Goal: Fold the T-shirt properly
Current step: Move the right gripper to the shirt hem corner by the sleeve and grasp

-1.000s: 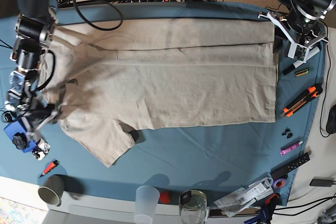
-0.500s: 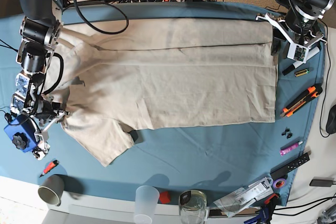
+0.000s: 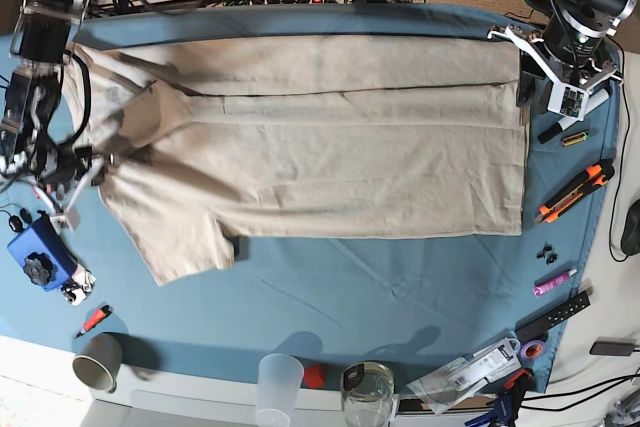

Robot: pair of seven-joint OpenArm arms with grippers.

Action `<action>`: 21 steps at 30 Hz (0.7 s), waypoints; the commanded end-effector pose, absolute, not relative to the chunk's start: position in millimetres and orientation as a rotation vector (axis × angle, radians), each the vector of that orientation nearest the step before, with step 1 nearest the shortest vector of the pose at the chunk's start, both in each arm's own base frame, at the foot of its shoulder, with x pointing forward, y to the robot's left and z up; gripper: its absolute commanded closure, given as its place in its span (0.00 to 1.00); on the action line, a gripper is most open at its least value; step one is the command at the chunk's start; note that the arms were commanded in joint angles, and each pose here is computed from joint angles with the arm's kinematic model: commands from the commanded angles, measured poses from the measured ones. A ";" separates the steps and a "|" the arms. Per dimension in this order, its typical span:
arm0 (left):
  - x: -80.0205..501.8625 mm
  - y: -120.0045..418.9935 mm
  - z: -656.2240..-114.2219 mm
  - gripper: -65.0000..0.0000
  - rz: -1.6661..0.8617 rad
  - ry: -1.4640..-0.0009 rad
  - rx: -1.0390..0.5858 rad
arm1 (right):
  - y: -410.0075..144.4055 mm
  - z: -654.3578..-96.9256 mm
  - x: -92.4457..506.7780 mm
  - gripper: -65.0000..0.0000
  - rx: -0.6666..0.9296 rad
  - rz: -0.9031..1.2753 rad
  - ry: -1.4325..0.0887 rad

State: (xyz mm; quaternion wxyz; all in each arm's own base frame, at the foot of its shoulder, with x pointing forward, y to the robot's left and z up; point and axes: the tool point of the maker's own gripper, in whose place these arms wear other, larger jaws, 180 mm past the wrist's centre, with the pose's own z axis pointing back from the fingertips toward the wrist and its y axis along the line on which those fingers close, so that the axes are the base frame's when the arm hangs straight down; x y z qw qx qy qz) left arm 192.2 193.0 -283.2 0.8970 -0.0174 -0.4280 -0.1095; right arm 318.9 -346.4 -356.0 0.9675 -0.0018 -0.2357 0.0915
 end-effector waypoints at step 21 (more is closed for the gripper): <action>195.7 192.2 -274.2 0.72 -0.236 -0.925 -0.033 | -371.0 -263.5 399.4 0.68 -0.167 0.188 -0.890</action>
